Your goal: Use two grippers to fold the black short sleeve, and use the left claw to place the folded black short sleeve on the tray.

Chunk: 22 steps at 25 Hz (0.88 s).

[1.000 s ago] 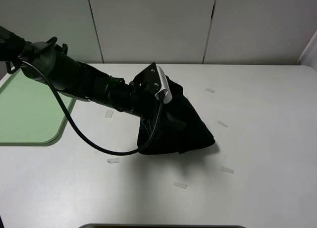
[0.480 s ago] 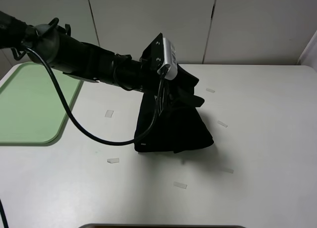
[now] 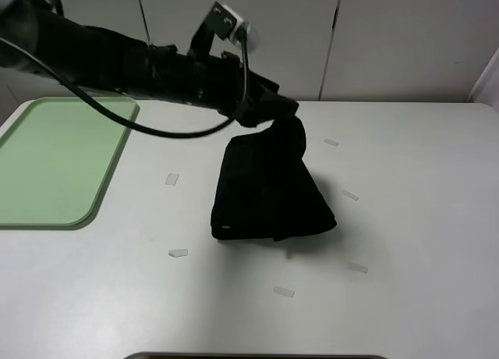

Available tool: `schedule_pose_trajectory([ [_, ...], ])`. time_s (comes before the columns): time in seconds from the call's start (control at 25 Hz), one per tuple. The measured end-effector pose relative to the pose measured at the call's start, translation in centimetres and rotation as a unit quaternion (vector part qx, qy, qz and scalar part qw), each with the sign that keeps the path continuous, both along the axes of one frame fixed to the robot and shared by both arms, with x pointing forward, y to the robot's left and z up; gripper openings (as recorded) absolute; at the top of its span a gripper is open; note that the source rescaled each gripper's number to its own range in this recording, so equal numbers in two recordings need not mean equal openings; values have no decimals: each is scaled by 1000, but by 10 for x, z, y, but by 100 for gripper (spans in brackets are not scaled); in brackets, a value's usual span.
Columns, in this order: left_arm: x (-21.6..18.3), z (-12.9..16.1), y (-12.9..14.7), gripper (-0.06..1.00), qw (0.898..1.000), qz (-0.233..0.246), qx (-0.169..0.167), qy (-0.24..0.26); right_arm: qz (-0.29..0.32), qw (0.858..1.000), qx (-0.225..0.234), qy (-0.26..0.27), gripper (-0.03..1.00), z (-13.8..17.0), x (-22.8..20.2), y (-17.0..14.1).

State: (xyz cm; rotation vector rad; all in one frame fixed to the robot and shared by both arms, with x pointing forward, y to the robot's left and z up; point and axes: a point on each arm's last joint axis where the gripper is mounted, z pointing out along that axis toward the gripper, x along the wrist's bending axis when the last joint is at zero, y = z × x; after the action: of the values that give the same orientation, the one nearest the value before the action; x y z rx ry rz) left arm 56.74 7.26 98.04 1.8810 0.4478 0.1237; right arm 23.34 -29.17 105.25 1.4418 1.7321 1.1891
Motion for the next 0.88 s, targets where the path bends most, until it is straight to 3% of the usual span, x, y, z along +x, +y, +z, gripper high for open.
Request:
schedule_pose_trajectory([
  [0.12, -4, 3, 18, 61, 1000, 20, 13, -10, 0, 1000, 0, 0, 100, 0, 0, 0],
  [0.44, -21, -44, 50, 61, 989, 40, 140, -33, 0, 1000, 0, 0, 100, 0, 0, 0],
  [0.68, -17, -63, 49, 61, 984, 40, 170, -23, 0, 1000, 0, 0, 100, 0, 0, 0],
  [0.88, -7, -84, 30, 61, 983, 24, 183, -15, 0, 1000, 0, 0, 100, 0, 0, 0],
])
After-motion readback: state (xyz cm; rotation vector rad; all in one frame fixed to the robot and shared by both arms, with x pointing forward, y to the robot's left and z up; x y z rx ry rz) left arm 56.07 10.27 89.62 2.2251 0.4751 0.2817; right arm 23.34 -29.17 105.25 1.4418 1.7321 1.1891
